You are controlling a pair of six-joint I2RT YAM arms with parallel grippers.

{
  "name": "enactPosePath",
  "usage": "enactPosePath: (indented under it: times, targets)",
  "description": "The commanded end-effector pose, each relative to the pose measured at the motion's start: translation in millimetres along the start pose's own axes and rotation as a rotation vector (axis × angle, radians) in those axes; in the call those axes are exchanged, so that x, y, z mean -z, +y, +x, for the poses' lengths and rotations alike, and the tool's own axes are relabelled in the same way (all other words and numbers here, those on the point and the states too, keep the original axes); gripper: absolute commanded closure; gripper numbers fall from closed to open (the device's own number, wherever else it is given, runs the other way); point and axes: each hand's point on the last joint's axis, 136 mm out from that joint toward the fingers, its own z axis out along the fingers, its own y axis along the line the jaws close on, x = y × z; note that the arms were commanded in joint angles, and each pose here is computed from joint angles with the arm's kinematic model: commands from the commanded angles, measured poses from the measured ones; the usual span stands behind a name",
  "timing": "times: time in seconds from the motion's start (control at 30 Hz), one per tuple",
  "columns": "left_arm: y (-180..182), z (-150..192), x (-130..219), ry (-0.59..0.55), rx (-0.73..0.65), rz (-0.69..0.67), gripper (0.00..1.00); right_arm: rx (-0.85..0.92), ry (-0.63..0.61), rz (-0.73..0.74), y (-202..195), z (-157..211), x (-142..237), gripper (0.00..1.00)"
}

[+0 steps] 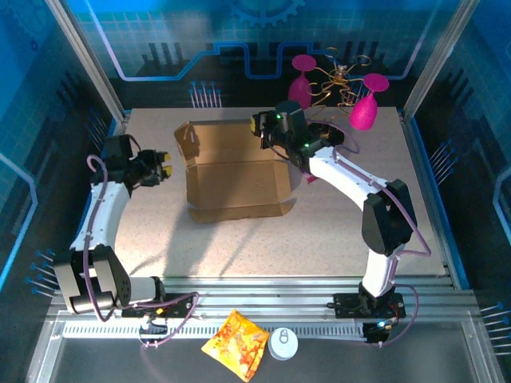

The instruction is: Fold the paper box

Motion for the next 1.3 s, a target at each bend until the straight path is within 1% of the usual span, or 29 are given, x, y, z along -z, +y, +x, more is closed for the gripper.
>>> enactPosePath:
  times: [0.0, 0.03, 0.07, 0.17, 0.23, 0.33, 0.5, 0.6, 0.77, 0.93, 1.0, 1.07, 1.17, 1.23, 1.27]
  targets:
    - [21.4, 19.5, -1.1, 0.033, 0.055, -0.056, 0.81, -0.004, -0.001, -0.005, -0.2, 0.5, -4.9, 1.00]
    - [34.9, 17.9, -2.7, 0.027, 0.059, -0.090, 0.87, -0.009, 0.001, -0.011, 3.1, 1.3, -4.7, 1.00]
    - [47.1, 15.7, -5.6, 0.025, 0.072, -0.106, 0.90, -0.010, 0.002, -0.016, 6.3, 2.7, -4.7, 1.00]
    - [69.2, 11.5, -23.0, 0.049, 0.100, -0.104, 0.93, -0.006, 0.010, -0.023, 14.1, 6.4, -2.2, 1.00]
    - [72.1, 10.2, -36.2, 0.077, 0.091, -0.094, 0.93, -0.010, 0.016, -0.023, 16.1, 8.8, -0.7, 1.00]
    - [60.8, 9.3, -54.4, 0.110, 0.073, -0.043, 0.93, -0.012, 0.020, -0.022, 17.4, 11.7, 2.5, 1.00]
    - [51.9, 1.0, -71.9, 0.102, 0.069, -0.025, 0.93, -0.017, 0.020, -0.023, 18.3, 11.0, 4.5, 1.00]
    - [63.2, -3.7, -79.7, 0.095, 0.075, -0.064, 0.94, -0.020, 0.023, -0.027, 19.5, 12.1, 5.5, 1.00]
    - [88.6, -20.0, -84.7, 0.046, 0.068, -0.138, 0.96, -0.010, 0.042, -0.017, 17.6, 14.3, 8.2, 1.00]
    - [99.2, -41.0, -84.3, -0.002, 0.045, -0.163, 0.96, 0.011, 0.066, 0.023, -0.8, 12.9, 10.8, 1.00]
    - [96.1, -45.6, -87.3, 0.011, 0.029, -0.157, 0.95, 0.013, 0.082, 0.048, -9.9, 13.9, 9.8, 1.00]
    - [89.0, -46.9, -90.6, 0.041, 0.007, -0.136, 0.94, 0.015, 0.068, 0.058, -14.3, 13.0, 11.9, 1.00]
    - [71.7, -47.9, -85.0, 0.049, -0.042, -0.099, 0.88, 0.025, 0.032, 0.038, -6.0, 8.7, 14.9, 1.00]
    - [55.7, -45.7, -73.1, 0.041, -0.075, -0.067, 0.81, 0.042, 0.013, 0.030, 2.6, 6.1, 17.4, 1.00]
    - [46.6, -43.5, -64.8, 0.036, -0.095, -0.054, 0.74, 0.050, 0.004, 0.030, 7.1, 5.5, 19.6, 1.00]
